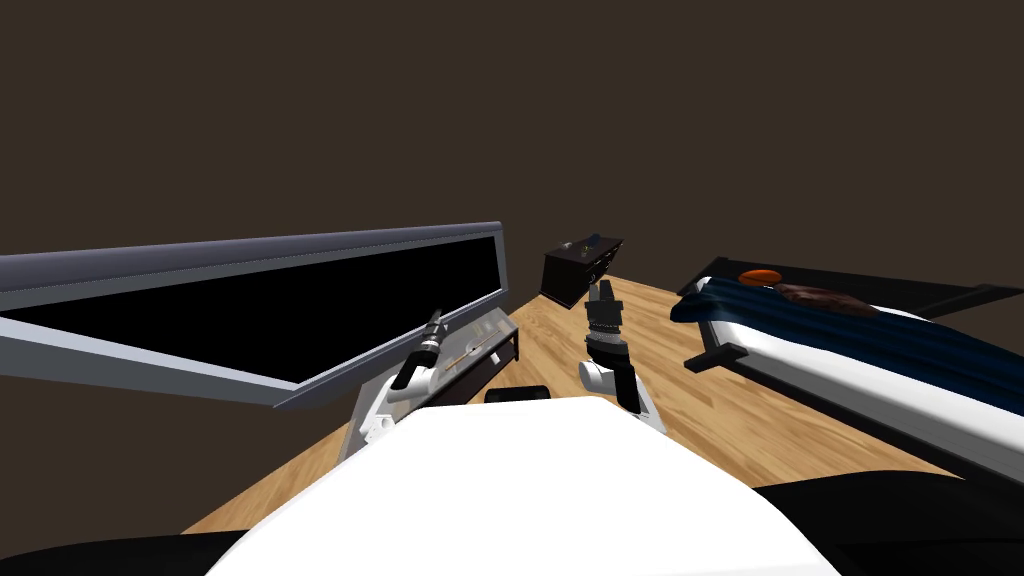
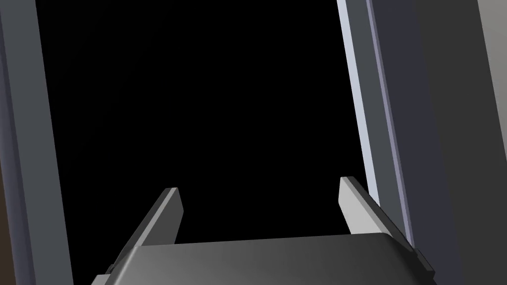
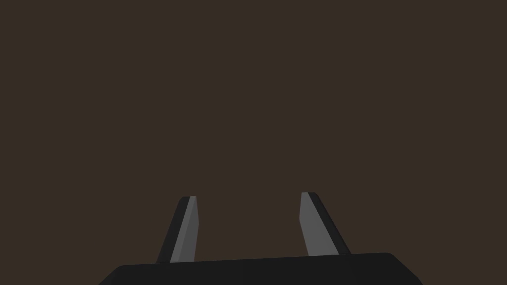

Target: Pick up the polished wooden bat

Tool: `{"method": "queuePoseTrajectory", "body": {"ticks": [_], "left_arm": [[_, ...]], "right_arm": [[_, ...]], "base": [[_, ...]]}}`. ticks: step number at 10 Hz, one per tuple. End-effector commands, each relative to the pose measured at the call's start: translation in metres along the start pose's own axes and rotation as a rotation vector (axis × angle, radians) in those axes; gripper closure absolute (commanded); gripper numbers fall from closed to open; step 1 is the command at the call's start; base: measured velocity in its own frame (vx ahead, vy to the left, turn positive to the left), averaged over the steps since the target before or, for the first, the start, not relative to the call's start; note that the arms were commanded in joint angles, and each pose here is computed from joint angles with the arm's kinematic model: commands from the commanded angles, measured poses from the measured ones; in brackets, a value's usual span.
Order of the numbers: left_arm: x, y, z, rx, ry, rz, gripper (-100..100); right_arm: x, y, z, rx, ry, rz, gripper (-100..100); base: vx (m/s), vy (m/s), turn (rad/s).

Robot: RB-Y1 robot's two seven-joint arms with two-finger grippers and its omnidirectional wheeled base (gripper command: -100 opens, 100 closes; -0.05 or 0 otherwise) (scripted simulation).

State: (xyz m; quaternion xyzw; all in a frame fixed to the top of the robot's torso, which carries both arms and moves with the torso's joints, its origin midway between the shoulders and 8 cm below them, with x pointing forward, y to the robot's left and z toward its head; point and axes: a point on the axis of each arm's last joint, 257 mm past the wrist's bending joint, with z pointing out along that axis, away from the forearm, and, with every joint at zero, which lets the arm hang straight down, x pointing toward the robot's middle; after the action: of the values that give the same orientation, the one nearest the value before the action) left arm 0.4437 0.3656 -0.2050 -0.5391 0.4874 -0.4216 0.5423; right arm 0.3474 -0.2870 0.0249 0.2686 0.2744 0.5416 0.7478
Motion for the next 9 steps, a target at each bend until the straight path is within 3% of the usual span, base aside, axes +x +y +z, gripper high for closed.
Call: {"method": "queuePoseTrajectory", "body": {"ticks": [1, 2, 9], "left_arm": [[-0.006, 0.01, 0.003, -0.045, -0.009, -0.01, -100], [-0.006, 0.013, 0.002, -0.057, -0.01, -0.01, -100], [-0.037, 0.095, 0.012, -0.32, -0.069, -0.082, -100]], "right_arm": [[0.0, 0.0, 0.0, 0.0, 0.0, 0.0, 0], [0.0, 0.0, 0.0, 0.0, 0.0, 0.0, 0], [0.0, 0.0, 0.0, 0.0, 0.0, 0.0, 0]], "base": [[0.025, -0.045, 0.002], [0.014, -0.022, 0.002], [0.032, -0.041, -0.003]]}}
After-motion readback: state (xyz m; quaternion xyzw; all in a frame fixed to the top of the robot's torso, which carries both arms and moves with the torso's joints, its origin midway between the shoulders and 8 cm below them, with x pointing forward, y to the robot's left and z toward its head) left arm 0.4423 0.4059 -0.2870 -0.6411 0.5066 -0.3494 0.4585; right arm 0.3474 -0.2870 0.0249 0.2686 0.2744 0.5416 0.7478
